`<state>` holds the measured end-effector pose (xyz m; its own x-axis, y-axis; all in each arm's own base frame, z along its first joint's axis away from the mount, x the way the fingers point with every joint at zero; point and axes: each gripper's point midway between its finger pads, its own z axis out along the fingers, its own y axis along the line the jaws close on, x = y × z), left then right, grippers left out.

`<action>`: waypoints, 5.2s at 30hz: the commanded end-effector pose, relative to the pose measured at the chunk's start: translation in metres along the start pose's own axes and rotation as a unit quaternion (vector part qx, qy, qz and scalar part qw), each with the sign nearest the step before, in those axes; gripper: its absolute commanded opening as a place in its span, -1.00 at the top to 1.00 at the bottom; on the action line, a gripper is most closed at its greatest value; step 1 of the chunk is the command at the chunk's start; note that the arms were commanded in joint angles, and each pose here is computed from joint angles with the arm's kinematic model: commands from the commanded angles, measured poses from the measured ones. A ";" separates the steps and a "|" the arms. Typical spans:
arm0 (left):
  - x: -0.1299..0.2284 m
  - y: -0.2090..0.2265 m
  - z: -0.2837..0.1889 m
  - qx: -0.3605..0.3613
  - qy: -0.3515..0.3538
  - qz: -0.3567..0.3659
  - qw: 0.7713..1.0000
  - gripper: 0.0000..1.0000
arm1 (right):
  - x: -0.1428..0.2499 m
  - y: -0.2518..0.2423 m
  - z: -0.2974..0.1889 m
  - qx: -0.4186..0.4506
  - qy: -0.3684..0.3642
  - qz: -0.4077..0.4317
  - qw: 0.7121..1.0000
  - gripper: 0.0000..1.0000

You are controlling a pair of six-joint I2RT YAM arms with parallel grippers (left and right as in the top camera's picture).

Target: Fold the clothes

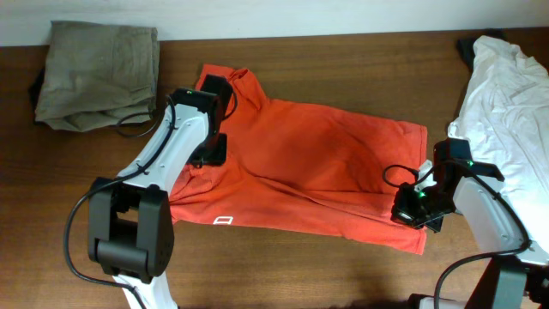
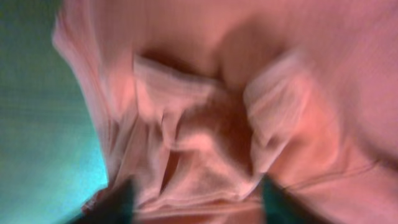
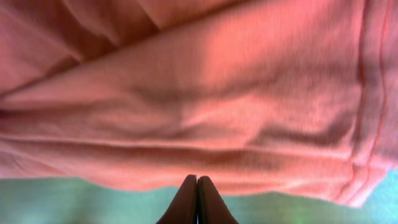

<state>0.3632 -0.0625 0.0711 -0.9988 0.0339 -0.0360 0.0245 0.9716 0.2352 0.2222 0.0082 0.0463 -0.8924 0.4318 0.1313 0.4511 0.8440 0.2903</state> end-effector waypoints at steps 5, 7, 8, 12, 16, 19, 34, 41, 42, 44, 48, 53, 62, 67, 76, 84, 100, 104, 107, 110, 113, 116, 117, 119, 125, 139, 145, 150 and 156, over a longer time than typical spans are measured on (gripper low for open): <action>0.047 -0.013 0.047 0.018 0.071 -0.035 0.997 0.98 | 0.009 -0.010 0.021 0.005 0.002 0.019 1.000 0.92; 0.056 -0.014 0.069 0.019 0.070 -0.041 0.997 0.99 | 0.007 -0.019 0.029 0.020 -0.011 0.058 0.998 0.92; 0.063 -0.008 0.078 0.014 0.077 -0.066 0.995 0.98 | 0.009 -0.021 0.032 0.024 -0.011 0.072 0.997 0.92; 0.073 0.034 0.099 0.012 0.105 -0.148 0.983 0.99 | 0.014 -0.044 0.044 0.068 -0.024 0.128 0.989 0.92; 0.085 0.076 0.107 0.008 0.136 -0.244 0.960 0.99 | 0.007 -0.050 0.044 0.083 -0.047 0.147 0.984 0.92; 0.096 0.085 0.104 -0.004 0.156 -0.304 0.940 0.99 | 0.002 -0.054 0.042 0.093 -0.059 0.164 0.980 0.93; -0.124 0.033 -0.118 0.245 -0.372 -0.129 0.886 -0.98 | -0.075 0.041 -0.113 0.019 -0.135 -0.024 0.990 -0.97; -0.243 -0.011 -0.023 0.222 -0.262 -0.148 0.927 -0.88 | -0.065 0.030 -0.091 0.039 -0.070 -0.030 0.996 -0.97; -0.243 -0.005 -0.012 0.200 -0.256 -0.166 0.931 -0.79 | -0.064 0.030 -0.090 0.040 -0.068 -0.038 0.996 -0.97; -0.239 -0.003 0.000 0.196 -0.235 -0.213 0.928 -0.52 | -0.064 0.029 -0.091 0.043 -0.068 -0.052 0.995 -0.97; -0.229 -0.009 0.020 0.216 -0.178 -0.312 0.908 -0.54 | -0.065 0.030 -0.091 0.043 -0.068 -0.052 0.995 -0.97; -0.246 -0.027 0.042 0.264 -0.177 -0.327 0.890 -0.68 | -0.058 0.027 -0.090 0.047 -0.054 -0.061 0.996 -0.97; -0.261 -0.010 0.082 0.292 -0.179 -0.353 0.871 -0.61 | -0.050 0.025 -0.089 0.050 -0.038 -0.057 0.996 -0.97; -0.276 0.003 0.076 0.307 -0.207 -0.357 0.857 -0.06 | -0.058 0.027 -0.090 0.046 -0.054 -0.061 0.996 -0.99; -0.278 0.005 0.075 0.301 -0.221 -0.341 0.862 0.99 | -0.155 0.070 -0.127 -0.010 -0.261 -0.121 0.958 -0.87; -0.262 -0.005 0.084 0.273 -0.210 -0.256 0.903 0.92 | -0.244 0.055 -0.005 0.017 -0.171 -0.136 0.976 -0.24; -0.263 -0.007 0.007 0.343 -0.225 -0.189 0.892 0.99 | -0.261 0.047 -0.025 0.078 -0.141 -0.114 0.980 0.93; -0.243 0.034 -0.022 0.327 -0.214 -0.198 0.899 0.99 | -0.248 0.044 -0.048 0.090 -0.119 -0.070 0.986 0.92; -0.202 0.086 -0.019 0.271 -0.164 -0.223 0.922 0.99 | -0.238 0.031 -0.064 0.094 -0.103 -0.045 0.989 0.92; -0.161 0.117 -0.013 0.257 -0.101 -0.232 0.933 0.99 | -0.226 0.016 -0.069 0.099 -0.079 -0.026 0.992 0.92; -0.123 0.121 -0.005 0.255 -0.029 -0.232 0.938 1.00 | -0.214 0.007 -0.075 0.101 -0.060 -0.002 0.993 0.92; -0.092 0.115 -0.012 0.257 0.024 -0.207 0.944 1.00 | -0.194 0.012 -0.102 0.097 -0.062 0.007 0.993 0.92; -0.085 0.114 -0.014 0.257 0.034 -0.197 0.946 1.00 | -0.183 0.013 -0.109 0.099 -0.054 0.010 0.994 0.92; -0.076 0.118 -0.014 0.242 0.049 -0.194 0.949 1.00 | -0.159 0.012 -0.120 0.103 -0.029 0.025 0.994 0.92; -0.053 0.124 -0.013 0.214 0.088 -0.173 0.957 1.00 | -0.100 0.030 -0.146 0.105 -0.041 0.000 0.994 0.92; 0.027 0.127 -0.021 0.160 0.174 -0.156 0.959 0.99 | -0.051 -0.036 -0.060 0.195 0.035 0.081 0.977 0.92; 0.066 0.123 0.017 0.122 0.246 -0.146 0.950 1.00 | -0.028 -0.044 -0.028 0.186 0.076 0.088 0.976 0.92; 0.072 0.144 0.021 0.055 0.255 -0.177 0.949 -0.33 | -0.032 -0.046 -0.023 0.182 0.065 0.087 0.977 -0.97; 0.059 0.148 0.023 0.052 0.226 -0.183 0.956 -0.20 | -0.053 -0.023 -0.040 0.139 0.038 0.068 0.987 -0.98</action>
<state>0.3023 0.0839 0.0750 -0.8466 -0.3753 0.3774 -0.3268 0.9262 0.1880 0.2415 -0.0528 0.0569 -0.7994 0.5458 0.2511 0.5426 0.8353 -0.0881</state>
